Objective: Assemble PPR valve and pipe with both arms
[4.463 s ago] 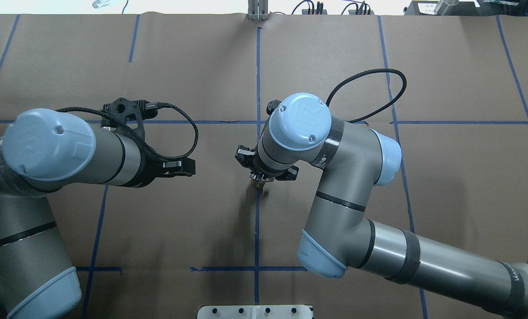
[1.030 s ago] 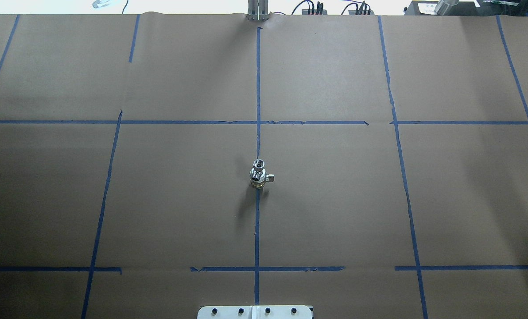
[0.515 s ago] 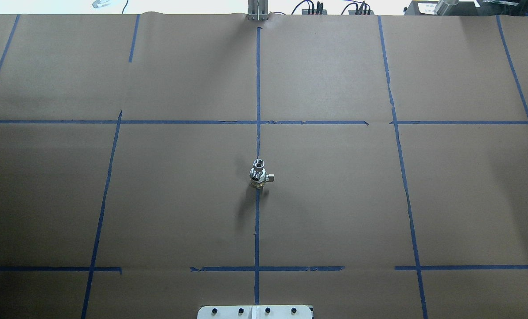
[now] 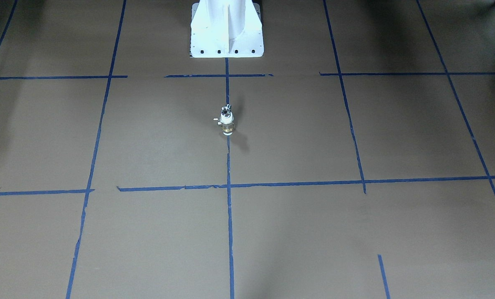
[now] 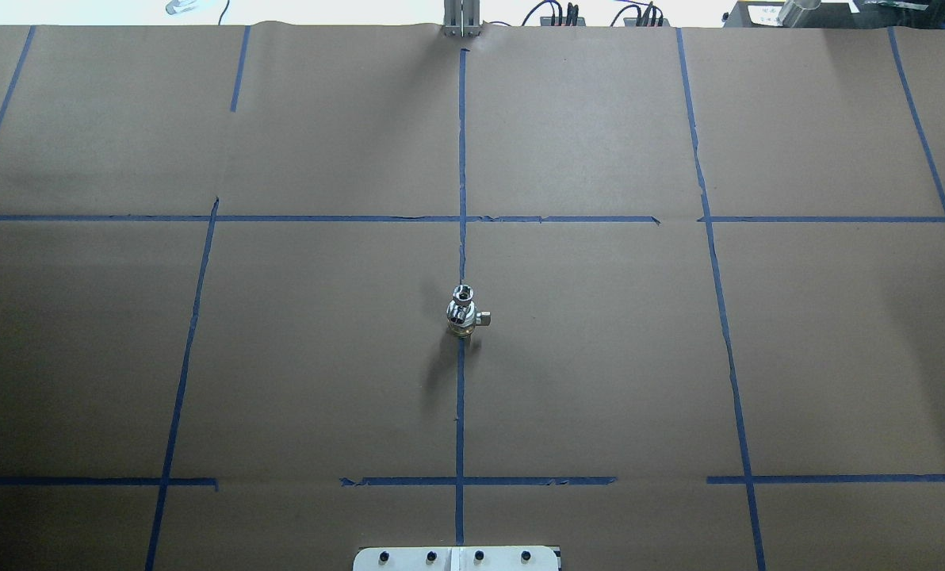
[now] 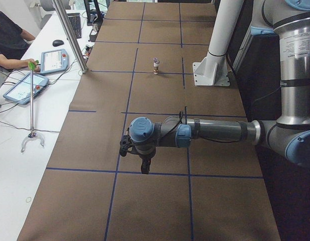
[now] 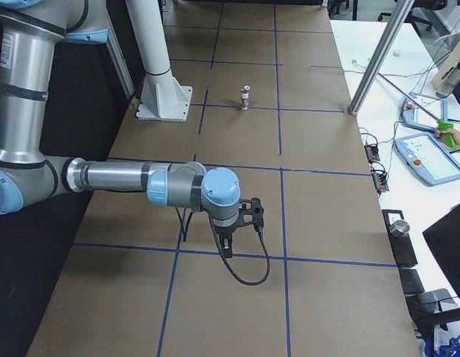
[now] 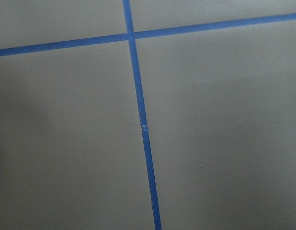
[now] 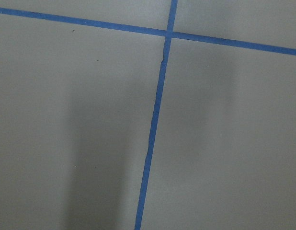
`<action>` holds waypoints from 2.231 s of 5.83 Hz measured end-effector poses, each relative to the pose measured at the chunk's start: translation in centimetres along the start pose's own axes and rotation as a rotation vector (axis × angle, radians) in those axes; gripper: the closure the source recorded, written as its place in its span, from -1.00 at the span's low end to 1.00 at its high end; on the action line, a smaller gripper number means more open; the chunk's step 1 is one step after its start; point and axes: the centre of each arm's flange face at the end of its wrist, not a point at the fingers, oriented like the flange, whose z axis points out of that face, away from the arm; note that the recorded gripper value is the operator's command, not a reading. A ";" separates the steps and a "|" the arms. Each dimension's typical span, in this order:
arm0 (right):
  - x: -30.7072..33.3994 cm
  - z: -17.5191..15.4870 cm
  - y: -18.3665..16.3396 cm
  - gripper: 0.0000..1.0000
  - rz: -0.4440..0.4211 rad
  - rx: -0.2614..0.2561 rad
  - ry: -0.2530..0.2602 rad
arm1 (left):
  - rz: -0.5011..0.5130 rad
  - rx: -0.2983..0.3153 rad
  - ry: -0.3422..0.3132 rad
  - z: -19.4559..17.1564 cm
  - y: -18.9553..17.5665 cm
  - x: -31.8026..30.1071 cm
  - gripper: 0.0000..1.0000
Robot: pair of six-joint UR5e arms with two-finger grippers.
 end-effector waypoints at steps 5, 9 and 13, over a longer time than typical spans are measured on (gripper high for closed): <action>-1.8 0.8 -1.6 -1.00 -0.075 -0.028 0.043 | -0.061 0.028 -0.006 -1.1 0.5 0.5 -1.00; -2.0 0.6 -1.8 -1.00 -0.080 -0.025 0.048 | 0.002 0.045 -0.093 -2.6 2.1 1.6 -1.00; -1.9 0.8 -1.5 -1.00 -0.067 -0.029 0.044 | 0.019 0.037 -0.107 -2.2 4.0 1.1 -1.00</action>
